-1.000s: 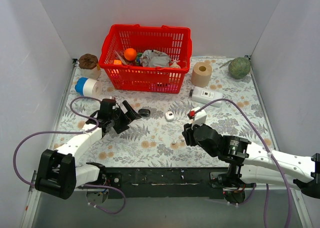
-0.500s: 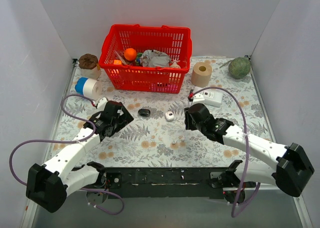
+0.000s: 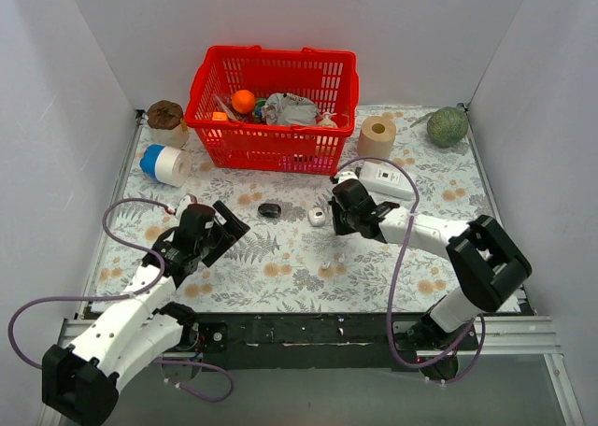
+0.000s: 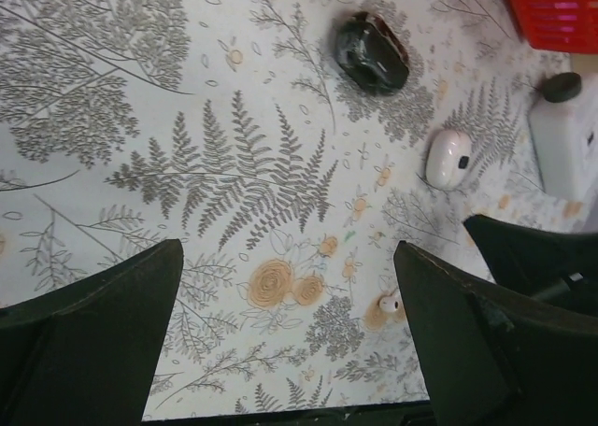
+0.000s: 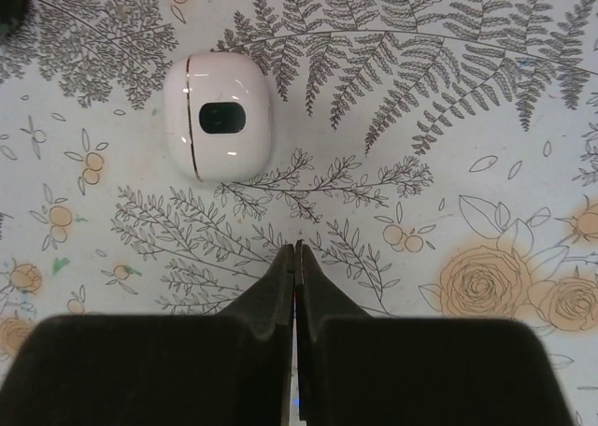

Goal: Insert the wireless bluetooth earbuds into the charging case
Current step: Pick up the charging case at the center of the board.

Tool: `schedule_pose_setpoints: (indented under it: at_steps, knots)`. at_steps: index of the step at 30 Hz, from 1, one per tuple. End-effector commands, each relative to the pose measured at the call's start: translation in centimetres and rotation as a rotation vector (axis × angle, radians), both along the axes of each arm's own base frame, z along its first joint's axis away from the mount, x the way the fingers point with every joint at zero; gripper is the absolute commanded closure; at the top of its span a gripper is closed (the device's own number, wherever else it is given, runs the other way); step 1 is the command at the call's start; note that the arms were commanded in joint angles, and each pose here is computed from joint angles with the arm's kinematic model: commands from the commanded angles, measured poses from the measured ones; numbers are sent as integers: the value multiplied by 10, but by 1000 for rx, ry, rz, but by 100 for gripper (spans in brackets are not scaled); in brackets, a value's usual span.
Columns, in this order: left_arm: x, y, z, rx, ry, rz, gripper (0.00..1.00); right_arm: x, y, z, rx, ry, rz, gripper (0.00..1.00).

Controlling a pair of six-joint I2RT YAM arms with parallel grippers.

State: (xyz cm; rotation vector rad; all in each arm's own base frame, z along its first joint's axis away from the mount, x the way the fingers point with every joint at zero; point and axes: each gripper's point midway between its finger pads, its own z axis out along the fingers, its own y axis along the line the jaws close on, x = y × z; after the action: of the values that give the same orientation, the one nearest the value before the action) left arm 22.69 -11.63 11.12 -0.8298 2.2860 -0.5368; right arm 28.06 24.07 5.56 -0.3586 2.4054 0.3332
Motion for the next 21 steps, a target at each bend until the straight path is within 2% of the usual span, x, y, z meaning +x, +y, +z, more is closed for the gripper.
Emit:
schedule_pose_setpoints:
  at_steps: [1, 9, 21]
  knots:
    - [2, -21, 14, -101, -94, -98, 2, 21, 22, 1, 47, -16, 28, 99]
    - [3, -24, 50, -160, -291, -140, 2, 34, 36, -18, 25, 9, 58, 99]
    - [-2, -36, 44, -204, -293, -200, 2, 19, 69, -19, 98, 24, 155, 99]
